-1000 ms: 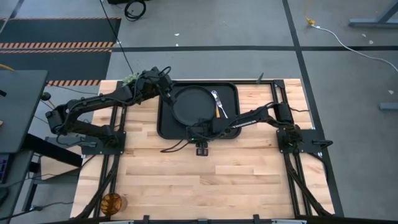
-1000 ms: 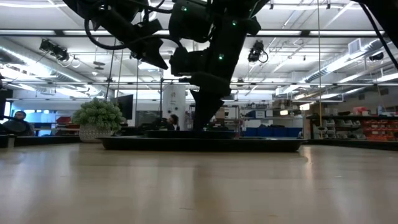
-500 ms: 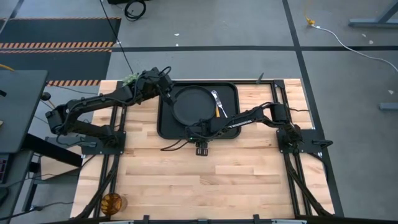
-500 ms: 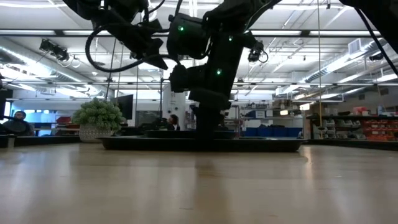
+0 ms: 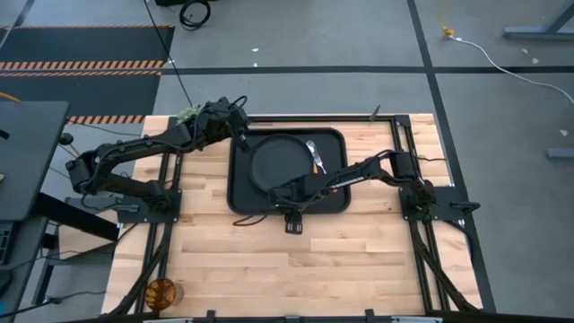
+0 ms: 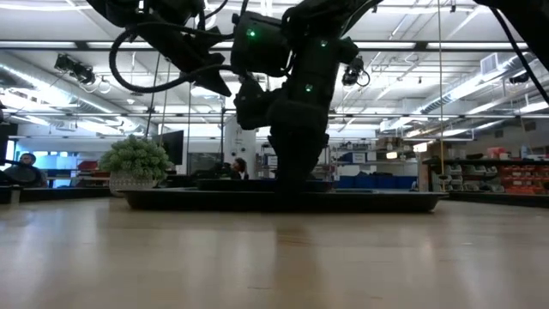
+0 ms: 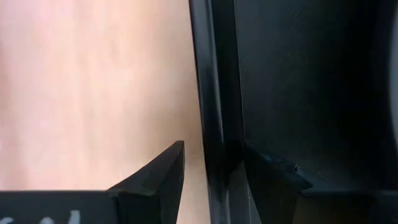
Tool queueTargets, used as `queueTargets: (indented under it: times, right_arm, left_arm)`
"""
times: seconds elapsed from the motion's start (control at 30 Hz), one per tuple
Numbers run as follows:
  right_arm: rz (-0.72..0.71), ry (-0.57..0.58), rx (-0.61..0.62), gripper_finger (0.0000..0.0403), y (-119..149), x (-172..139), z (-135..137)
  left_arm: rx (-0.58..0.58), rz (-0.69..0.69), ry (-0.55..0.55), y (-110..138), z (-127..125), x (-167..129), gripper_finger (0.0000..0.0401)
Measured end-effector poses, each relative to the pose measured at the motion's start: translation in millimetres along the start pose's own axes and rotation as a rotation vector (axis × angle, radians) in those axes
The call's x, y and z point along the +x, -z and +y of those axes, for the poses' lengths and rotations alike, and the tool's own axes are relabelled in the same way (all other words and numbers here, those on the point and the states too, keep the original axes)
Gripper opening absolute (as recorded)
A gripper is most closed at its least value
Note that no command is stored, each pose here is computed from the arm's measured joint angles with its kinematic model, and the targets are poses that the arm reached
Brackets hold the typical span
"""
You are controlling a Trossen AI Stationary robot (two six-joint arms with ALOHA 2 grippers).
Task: Pick and place plate/cup/fork/spoon on tray
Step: Adjust the black serving tray
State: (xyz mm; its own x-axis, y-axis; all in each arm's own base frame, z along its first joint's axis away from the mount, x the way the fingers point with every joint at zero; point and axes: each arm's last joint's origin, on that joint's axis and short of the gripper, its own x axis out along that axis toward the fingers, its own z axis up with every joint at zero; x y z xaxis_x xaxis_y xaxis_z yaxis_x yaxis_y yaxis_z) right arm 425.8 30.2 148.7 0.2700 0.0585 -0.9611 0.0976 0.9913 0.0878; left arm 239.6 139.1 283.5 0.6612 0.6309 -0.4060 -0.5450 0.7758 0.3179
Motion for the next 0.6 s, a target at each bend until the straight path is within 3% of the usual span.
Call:
queueTargets:
  times: [0.6]
  right_arm:
    - [0.151, -0.136, 0.088, 0.0171, 20, 0, 44]
  left_arm:
    - [0.034, -0.054, 0.067, -8, -22, -6, 0.0014]
